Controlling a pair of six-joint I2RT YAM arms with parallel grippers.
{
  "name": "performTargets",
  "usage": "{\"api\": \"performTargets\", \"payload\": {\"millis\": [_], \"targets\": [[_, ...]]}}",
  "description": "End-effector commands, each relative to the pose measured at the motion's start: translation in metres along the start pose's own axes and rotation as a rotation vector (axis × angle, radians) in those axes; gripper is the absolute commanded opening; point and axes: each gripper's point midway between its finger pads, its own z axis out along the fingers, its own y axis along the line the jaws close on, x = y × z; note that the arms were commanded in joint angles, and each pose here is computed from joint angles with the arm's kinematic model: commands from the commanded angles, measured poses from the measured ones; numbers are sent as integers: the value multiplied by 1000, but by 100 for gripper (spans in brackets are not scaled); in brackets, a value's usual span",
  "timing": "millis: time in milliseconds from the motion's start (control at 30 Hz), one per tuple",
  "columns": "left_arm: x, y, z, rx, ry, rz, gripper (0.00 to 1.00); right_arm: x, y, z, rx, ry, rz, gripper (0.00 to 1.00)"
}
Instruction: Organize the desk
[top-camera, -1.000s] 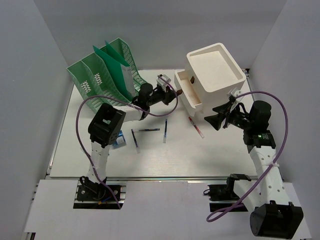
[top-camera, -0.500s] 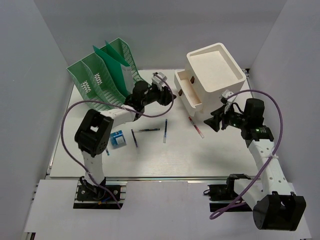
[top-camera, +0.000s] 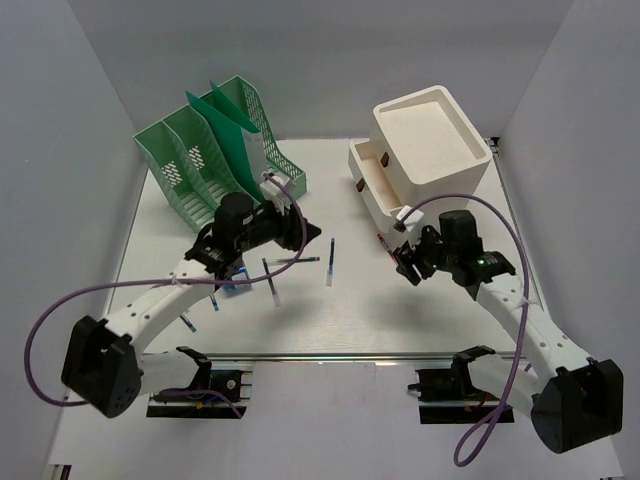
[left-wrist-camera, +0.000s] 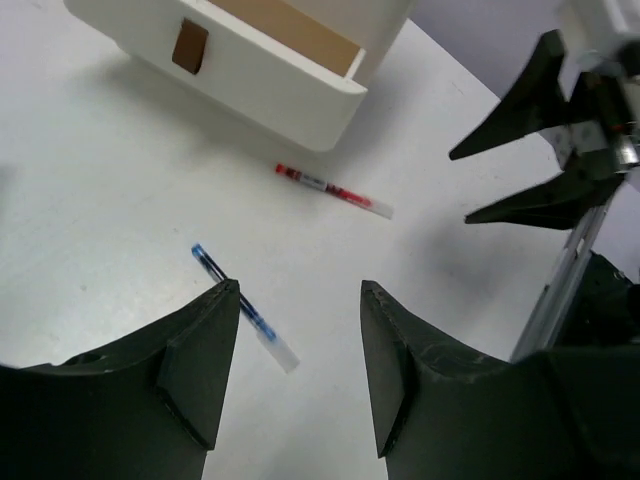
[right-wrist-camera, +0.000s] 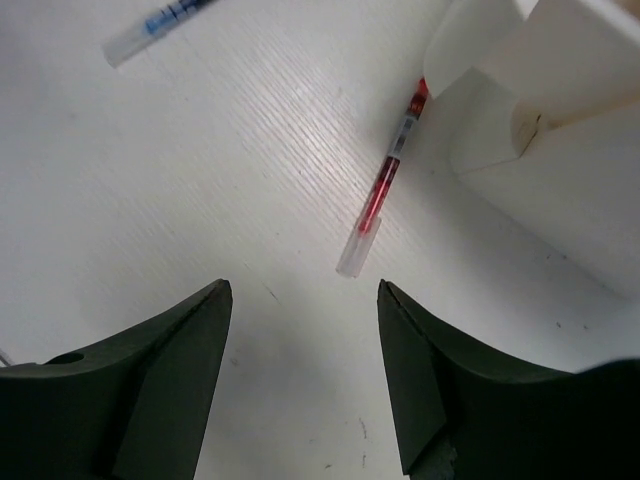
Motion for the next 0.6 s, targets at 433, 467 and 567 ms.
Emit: {"api": "performTargets", "payload": {"millis": [433,467,567], "targets": [[3,7,-42,-140,41,67,72,38,-23,50,132,169,48,63],[2,7,-43,-142,34,70,72,41,-23,52,136,177,50,62],[0,6,-46,-140,20,83,73,43,-23,61,127,175,58,58]]}}
